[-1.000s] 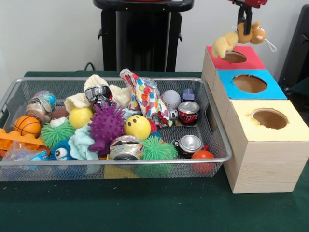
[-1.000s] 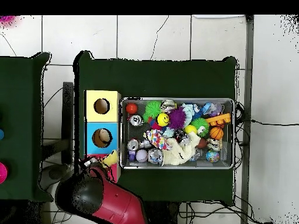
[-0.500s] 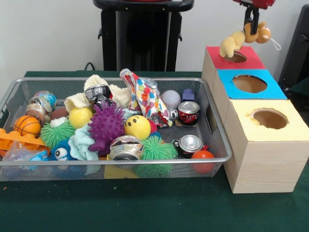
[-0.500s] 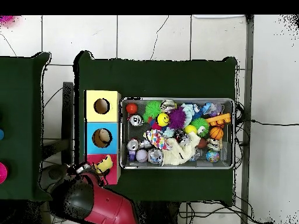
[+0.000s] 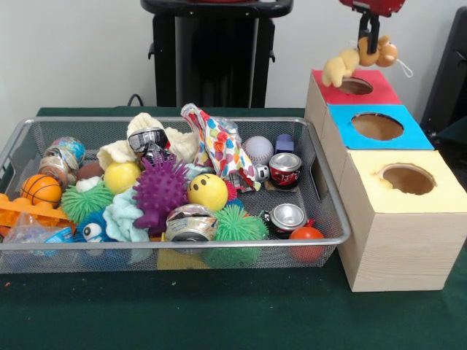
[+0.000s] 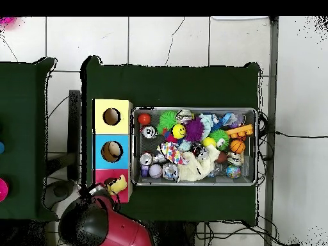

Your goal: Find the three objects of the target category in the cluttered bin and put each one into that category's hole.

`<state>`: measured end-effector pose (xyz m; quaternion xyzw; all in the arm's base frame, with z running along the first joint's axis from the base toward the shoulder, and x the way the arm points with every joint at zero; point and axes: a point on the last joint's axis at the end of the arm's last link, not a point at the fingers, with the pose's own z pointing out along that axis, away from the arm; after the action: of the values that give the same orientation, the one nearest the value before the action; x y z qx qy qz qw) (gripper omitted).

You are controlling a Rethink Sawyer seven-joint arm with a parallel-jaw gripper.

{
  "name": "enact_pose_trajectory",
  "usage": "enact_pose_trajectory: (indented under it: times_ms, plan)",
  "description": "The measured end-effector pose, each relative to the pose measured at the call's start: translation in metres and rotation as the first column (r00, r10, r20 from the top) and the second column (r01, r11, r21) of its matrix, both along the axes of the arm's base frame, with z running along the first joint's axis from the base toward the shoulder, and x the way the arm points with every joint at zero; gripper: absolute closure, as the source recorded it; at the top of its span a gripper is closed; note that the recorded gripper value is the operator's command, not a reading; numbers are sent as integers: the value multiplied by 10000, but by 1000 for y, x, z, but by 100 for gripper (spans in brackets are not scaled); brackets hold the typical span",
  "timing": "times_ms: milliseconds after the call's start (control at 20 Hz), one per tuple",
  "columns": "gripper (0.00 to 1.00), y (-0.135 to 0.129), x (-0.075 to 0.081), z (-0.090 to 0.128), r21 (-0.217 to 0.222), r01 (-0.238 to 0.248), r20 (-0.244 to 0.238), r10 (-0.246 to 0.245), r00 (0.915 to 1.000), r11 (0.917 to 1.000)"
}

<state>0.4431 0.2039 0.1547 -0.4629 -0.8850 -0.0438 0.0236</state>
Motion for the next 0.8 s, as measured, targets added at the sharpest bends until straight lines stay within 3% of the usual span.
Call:
enact_pose_trajectory:
  times_ms: [550, 800]
  plan:
    - [100, 2, -11, -10, -32, -46, -108, 45, 9999, 10000]
    - [100, 13, -20, -17, -69, -336, -283, 333, 9990, 9994]
